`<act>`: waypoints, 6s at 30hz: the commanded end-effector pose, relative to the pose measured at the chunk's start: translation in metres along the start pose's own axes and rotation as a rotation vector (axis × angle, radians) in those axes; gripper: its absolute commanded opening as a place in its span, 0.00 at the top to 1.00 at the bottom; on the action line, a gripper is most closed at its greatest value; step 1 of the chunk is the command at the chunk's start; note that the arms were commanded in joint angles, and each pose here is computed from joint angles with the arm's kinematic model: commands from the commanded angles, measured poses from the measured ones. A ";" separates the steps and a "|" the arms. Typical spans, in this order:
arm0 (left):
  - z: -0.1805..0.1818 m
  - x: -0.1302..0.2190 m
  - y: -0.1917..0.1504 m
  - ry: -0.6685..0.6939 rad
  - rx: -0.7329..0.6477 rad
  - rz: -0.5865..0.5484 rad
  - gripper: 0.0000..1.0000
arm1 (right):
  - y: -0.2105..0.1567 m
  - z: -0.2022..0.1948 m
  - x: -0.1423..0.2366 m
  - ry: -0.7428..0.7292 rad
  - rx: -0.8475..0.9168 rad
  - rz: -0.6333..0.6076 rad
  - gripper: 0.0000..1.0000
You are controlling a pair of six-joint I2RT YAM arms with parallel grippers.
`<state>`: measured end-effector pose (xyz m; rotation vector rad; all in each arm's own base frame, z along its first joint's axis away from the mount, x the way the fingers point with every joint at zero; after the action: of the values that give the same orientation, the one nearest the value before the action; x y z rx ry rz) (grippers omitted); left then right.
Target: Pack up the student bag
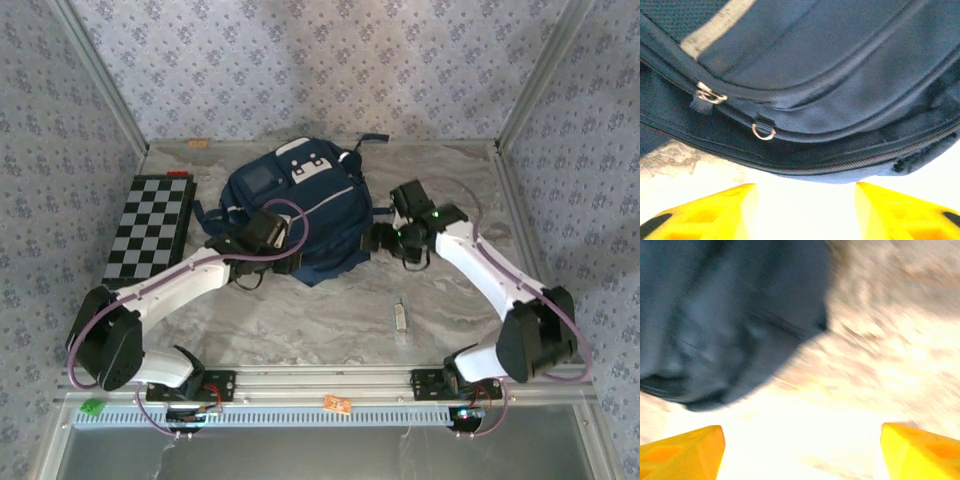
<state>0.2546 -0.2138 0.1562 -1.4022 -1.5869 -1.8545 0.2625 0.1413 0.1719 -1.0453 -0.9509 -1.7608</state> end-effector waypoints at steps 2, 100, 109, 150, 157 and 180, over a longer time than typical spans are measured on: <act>-0.016 0.005 0.000 -0.011 -0.001 -0.020 0.42 | -0.042 -0.066 -0.003 -0.272 -0.042 0.024 0.09; -0.060 0.017 0.161 -0.128 0.219 -0.280 1.00 | 0.102 0.118 -0.021 0.285 -0.019 0.048 0.43; -0.056 0.011 0.156 -0.161 0.241 -0.261 1.00 | 0.078 0.116 -0.014 0.445 -0.059 0.051 0.48; 0.000 -0.025 0.068 -0.418 0.886 -0.190 0.43 | -0.008 0.071 -0.010 0.134 0.096 -0.126 0.50; 0.000 -0.055 0.050 -0.404 1.066 -0.121 0.50 | -0.016 0.068 -0.015 0.107 0.099 -0.132 0.47; -0.060 -0.004 0.101 -0.574 1.146 -0.089 1.00 | -0.052 0.094 -0.029 0.051 0.020 -0.374 0.42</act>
<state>0.3089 -0.2804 0.1693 -1.1363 -2.3069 -0.3619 0.2342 0.2548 0.1692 -0.8332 -1.1580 -1.9452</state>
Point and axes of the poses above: each hand's point on the last joint's axis, 136 mm out from that joint toward the fingers, its own x axis back along the fingers, its own z axis along the line the jaws close on, y = z × x, the point moved 4 cm from there along x, back along the fingers, and after that the axes turned 11 degrees about -x, right-handed, at the moved point
